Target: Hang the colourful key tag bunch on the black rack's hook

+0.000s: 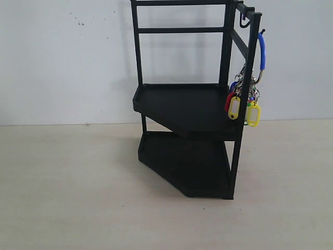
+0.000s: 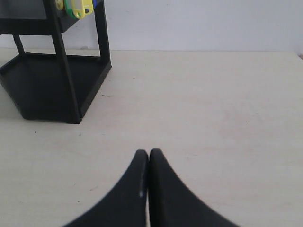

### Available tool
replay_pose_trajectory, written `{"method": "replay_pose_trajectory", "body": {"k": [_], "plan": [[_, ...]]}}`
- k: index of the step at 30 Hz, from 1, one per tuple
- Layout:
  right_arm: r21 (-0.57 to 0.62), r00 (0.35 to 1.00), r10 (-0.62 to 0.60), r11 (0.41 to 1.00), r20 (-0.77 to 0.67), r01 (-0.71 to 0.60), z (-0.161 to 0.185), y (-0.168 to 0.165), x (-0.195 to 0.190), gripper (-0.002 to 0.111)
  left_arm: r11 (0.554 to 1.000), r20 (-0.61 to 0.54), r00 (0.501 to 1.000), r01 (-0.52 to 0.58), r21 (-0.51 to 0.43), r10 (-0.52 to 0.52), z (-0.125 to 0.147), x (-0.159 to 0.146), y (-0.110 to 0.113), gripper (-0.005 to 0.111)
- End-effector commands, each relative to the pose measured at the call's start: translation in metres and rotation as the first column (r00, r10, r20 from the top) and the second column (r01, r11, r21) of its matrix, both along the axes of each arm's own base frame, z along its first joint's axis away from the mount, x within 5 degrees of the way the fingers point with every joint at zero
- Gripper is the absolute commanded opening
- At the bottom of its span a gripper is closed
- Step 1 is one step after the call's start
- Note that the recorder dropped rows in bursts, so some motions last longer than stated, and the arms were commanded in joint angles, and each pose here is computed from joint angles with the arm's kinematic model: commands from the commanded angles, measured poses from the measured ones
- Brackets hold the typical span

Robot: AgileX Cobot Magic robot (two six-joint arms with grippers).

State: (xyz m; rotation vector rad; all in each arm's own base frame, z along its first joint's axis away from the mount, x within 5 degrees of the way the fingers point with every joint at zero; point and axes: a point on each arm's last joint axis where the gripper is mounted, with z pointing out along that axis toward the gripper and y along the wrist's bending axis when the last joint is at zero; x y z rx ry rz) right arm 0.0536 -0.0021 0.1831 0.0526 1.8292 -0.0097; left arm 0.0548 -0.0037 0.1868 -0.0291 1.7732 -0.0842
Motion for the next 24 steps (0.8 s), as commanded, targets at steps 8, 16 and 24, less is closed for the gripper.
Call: {"method": "replay_pose_trajectory", "body": {"k": [8,16,24], "plan": [[0.009,1.000,-0.008,1.000,-0.001,0.008,-0.0013,-0.0002,-0.0003,0.000,1.000,0.008,1.000,0.001,0.006,-0.001,0.0009,-0.0001,0.0001,0.004],[0.009,1.000,-0.008,1.000,-0.001,0.008,-0.0013,-0.0002,-0.0003,0.000,1.000,0.008,1.000,0.001,0.006,-0.001,0.0009,-0.0001,0.0001,0.004],[0.009,1.000,-0.008,1.000,-0.001,0.008,-0.0013,-0.0002,-0.0003,0.000,1.000,0.008,1.000,0.002,0.018,-0.002,0.0009,-0.0001,0.0001,0.004]]}}
